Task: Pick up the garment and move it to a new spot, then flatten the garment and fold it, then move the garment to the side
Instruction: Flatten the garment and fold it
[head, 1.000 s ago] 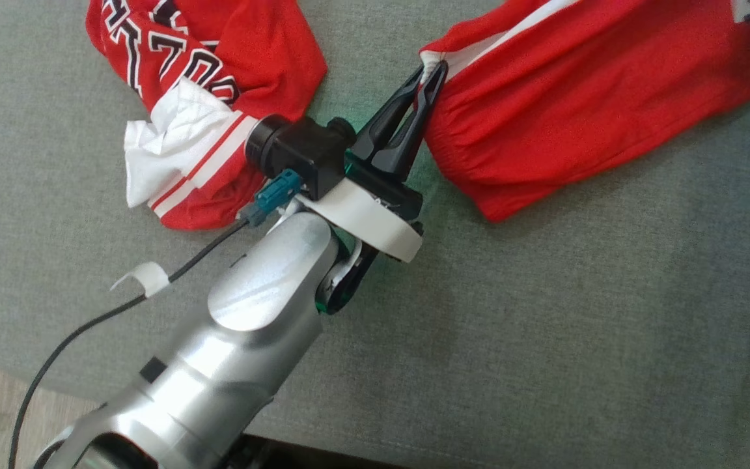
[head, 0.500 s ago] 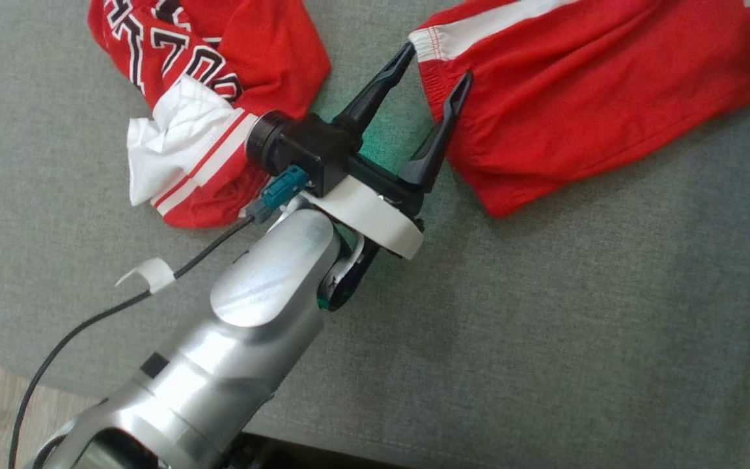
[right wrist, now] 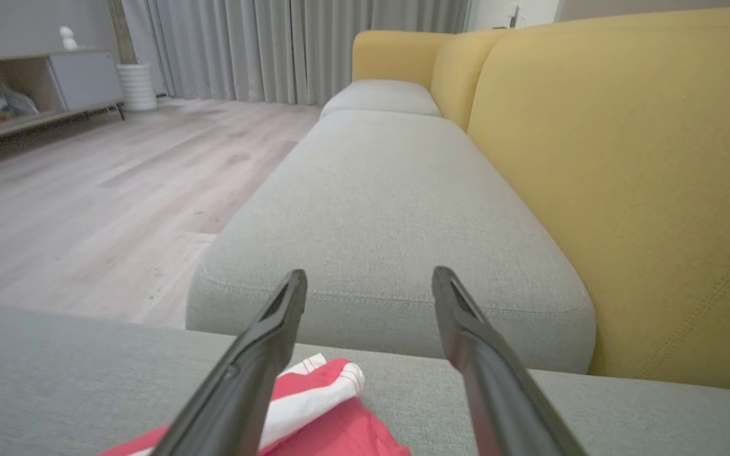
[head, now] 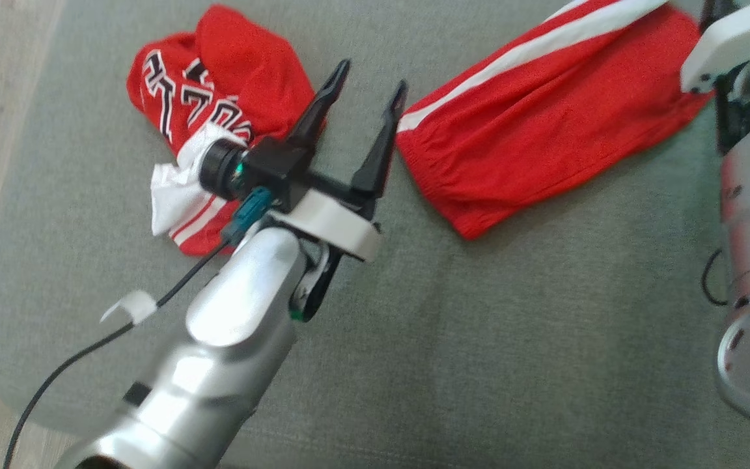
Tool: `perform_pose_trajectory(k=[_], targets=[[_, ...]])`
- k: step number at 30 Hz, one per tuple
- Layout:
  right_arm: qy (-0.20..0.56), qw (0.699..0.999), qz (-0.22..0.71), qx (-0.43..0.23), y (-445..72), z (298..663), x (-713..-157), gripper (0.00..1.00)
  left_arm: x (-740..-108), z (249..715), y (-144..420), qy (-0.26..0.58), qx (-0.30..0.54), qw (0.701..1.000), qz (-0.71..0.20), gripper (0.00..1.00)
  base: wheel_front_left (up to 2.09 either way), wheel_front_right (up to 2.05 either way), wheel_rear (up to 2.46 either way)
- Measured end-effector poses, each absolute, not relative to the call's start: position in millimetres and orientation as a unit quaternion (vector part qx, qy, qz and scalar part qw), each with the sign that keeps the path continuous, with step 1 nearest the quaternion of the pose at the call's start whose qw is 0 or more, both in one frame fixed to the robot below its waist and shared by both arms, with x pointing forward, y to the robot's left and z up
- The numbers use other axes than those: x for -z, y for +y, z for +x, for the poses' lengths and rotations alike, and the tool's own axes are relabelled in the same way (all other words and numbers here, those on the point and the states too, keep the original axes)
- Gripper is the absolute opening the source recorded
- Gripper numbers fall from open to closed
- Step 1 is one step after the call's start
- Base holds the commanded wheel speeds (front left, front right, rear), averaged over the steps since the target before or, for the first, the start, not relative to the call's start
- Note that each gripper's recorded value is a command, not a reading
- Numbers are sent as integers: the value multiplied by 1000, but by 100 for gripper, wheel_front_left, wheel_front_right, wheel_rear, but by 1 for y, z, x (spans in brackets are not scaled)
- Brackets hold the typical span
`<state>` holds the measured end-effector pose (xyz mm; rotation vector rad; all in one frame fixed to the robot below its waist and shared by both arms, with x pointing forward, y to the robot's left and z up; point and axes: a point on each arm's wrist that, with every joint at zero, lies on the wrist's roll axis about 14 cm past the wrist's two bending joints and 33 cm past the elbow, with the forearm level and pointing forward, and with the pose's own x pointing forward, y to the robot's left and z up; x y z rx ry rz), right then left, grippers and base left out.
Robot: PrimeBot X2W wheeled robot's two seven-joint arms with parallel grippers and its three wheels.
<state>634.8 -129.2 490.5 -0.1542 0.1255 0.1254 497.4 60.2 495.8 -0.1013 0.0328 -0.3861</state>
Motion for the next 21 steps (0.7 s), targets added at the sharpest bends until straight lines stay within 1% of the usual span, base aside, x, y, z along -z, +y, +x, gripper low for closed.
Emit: perform_pose_trajectory(k=[4,7,10,13,17,21], targets=[[36,996,-47,-69,-124,616,-517,100,-514,487,76,-8,167,985,-36,100,0,0,0],[-1,997,-24,-73,-120,602,-544,100,-523,477,93,-22,144,989,-24,100,0,0,0],[-31,995,7,-92,-111,578,-557,100,-527,464,109,-29,130,991,-6,100,0,0,0],[-32,992,36,-114,-101,540,-543,100,-525,448,125,-29,113,993,5,100,0,0,0],[-4,991,65,-121,-104,486,-508,100,-520,424,134,-30,101,994,9,100,0,0,0],[0,990,74,-123,-108,447,-497,100,-509,399,141,-21,74,997,-8,100,0,0,0]])
